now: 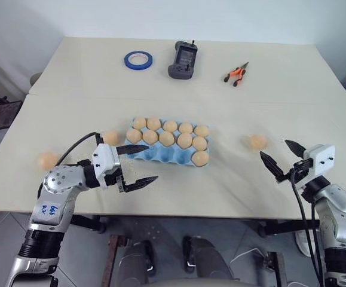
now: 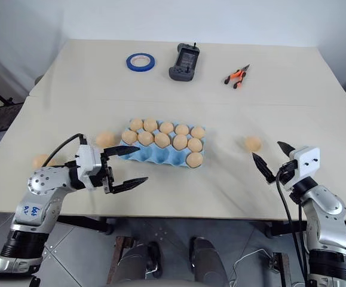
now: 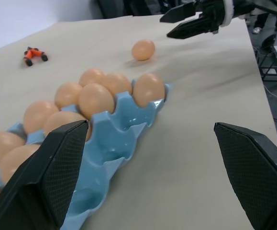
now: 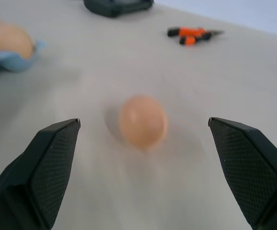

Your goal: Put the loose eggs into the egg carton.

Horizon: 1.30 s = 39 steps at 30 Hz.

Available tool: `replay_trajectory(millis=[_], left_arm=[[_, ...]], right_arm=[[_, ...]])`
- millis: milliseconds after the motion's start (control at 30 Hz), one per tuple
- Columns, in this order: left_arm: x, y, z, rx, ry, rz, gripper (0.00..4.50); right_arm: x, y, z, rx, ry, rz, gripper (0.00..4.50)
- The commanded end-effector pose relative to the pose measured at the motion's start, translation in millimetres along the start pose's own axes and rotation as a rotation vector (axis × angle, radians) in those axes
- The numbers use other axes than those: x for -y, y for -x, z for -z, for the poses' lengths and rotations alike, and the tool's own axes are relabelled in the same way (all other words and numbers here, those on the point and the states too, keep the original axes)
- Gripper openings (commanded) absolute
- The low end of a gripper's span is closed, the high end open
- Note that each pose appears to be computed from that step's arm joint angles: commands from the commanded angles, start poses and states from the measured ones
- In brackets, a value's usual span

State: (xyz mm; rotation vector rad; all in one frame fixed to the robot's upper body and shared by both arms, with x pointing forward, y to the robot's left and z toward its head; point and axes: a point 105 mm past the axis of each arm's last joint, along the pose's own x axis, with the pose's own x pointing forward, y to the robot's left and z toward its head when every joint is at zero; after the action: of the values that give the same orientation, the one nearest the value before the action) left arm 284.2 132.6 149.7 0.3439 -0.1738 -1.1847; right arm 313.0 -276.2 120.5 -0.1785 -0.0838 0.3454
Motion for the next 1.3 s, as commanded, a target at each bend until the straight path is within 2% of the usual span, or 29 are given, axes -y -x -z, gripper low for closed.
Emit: replay_trajectory(millis=[33, 333, 500, 600, 767, 833, 967, 1100, 1300], left_arm=[[-2.6, -1.7, -6.4, 0.020, -0.034, -0.003, 4.48], [-2.5, -0.8, -6.4, 0.032, -0.028, -0.036, 4.48], [-0.9, 0.0, -7.5, 0.033, -0.036, -0.038, 4.48], [-3.5, 3.5, -8.8, 0.036, -0.042, -0.062, 4.50], [-4.7, 5.7, -9.1, 0.042, -0.039, -0.075, 4.50], [-5.1, 6.5, -8.8, 0.041, -0.039, -0.080, 4.50], [-14.9, 18.2, -6.9, 0.054, -0.009, -0.162, 4.50], [-32.1, 42.2, -1.5, 0.045, 0.012, -0.317, 4.50], [-32.0, 53.9, 3.1, 0.022, 0.025, -0.368, 4.50]], right_arm=[[8.7, -10.1, -11.4, 0.012, 0.026, 0.008, 4.50], [11.8, -63.6, -6.7, -0.076, 0.005, -0.094, 4.50], [17.0, -77.2, 3.5, -0.133, 0.015, -0.095, 4.50], [18.0, -79.7, 0.9, -0.112, 0.016, -0.092, 3.87], [7.6, -82.7, -10.6, -0.054, 0.035, -0.151, 2.11], [1.5, -84.5, -16.3, -0.035, 0.040, -0.181, 1.62], [-48.2, -96.2, -54.1, 0.071, 0.026, -0.369, 1.56], [-119.2, -99.3, -84.6, 0.122, -0.010, -0.584, 1.56], [-172.2, -99.1, -86.4, 0.106, -0.048, -0.690, 1.56]])
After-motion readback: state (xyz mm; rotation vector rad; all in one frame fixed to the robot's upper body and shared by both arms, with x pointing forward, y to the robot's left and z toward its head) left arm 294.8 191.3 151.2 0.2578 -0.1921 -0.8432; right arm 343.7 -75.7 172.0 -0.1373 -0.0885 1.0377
